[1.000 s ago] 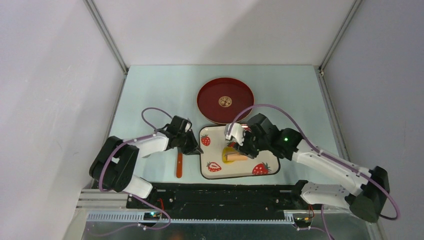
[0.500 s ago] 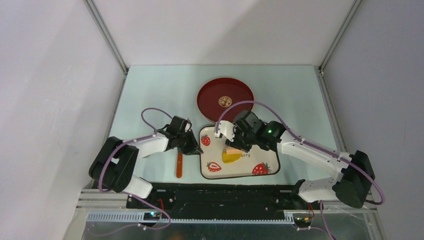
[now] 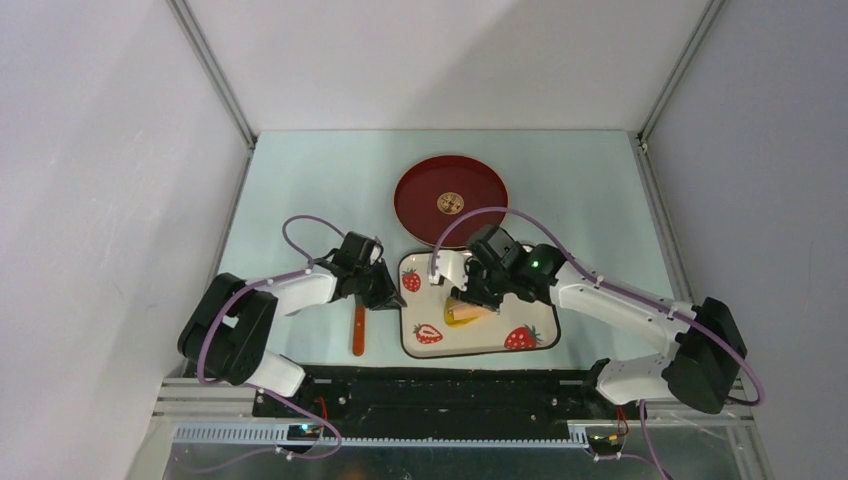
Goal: Roll out the dumpling wrappers from the dough
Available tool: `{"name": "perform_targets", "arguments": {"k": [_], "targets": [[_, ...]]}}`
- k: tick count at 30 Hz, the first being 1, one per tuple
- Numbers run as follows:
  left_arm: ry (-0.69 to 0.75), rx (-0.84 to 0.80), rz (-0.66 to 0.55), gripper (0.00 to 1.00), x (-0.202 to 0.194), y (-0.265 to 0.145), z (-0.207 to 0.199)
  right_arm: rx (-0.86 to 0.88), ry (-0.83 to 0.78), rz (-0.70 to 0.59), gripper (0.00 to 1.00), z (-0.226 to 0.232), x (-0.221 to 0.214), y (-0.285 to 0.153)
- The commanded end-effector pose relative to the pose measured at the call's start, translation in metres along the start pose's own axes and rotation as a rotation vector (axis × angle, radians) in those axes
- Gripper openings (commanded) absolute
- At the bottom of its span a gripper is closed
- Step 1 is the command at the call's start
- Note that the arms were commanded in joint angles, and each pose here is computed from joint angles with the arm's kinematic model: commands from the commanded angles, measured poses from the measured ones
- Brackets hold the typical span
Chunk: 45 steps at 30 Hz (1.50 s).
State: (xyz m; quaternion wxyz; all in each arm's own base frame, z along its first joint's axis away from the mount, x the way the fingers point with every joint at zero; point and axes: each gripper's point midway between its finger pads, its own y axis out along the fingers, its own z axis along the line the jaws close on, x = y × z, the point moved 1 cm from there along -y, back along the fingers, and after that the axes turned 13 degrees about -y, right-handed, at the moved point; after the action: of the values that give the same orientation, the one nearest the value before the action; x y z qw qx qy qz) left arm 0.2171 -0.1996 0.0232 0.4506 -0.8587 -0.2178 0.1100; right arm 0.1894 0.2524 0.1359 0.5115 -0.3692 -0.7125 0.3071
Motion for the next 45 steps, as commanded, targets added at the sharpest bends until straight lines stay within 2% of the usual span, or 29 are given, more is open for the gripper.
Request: {"name": "perform_targets", "arguments": {"k": [1,12,18,20,23,28,30,32,37,45], "targets": [[-0.011,0.065,-0.073,0.00,0.012,0.003,0.019,0.121,0.019,0.037,0.00,0.036,-0.020,0.011],[-0.011,0.064,-0.072,0.00,0.012,0.003,0.019,0.190,0.075,0.125,0.00,0.071,-0.048,0.018],[-0.010,0.063,-0.071,0.00,0.012,0.003,0.019,0.089,0.109,0.125,0.00,0.056,-0.046,0.014],[-0.010,0.062,-0.072,0.00,0.012,0.003,0.018,0.014,0.175,0.083,0.00,0.036,-0.039,0.011],[-0.010,0.061,-0.071,0.00,0.012,0.003,0.019,-0.080,0.268,-0.051,0.00,0.005,-0.016,-0.003],[-0.010,0.061,-0.070,0.00,0.012,0.003,0.019,-0.223,0.275,-0.308,0.00,-0.033,0.027,-0.044],[-0.010,0.062,-0.071,0.00,0.012,0.003,0.019,-0.240,0.276,-0.376,0.00,-0.037,0.037,-0.057],[-0.009,0.060,-0.071,0.00,0.012,0.003,0.018,-0.249,0.273,-0.391,0.00,-0.038,0.039,-0.065],[-0.009,0.058,-0.069,0.00,0.011,0.003,0.019,-0.220,0.231,-0.270,0.00,-0.023,0.026,-0.055],[-0.009,0.058,-0.065,0.00,0.011,0.004,0.019,-0.141,0.130,-0.042,0.00,0.003,0.004,-0.013]]}}
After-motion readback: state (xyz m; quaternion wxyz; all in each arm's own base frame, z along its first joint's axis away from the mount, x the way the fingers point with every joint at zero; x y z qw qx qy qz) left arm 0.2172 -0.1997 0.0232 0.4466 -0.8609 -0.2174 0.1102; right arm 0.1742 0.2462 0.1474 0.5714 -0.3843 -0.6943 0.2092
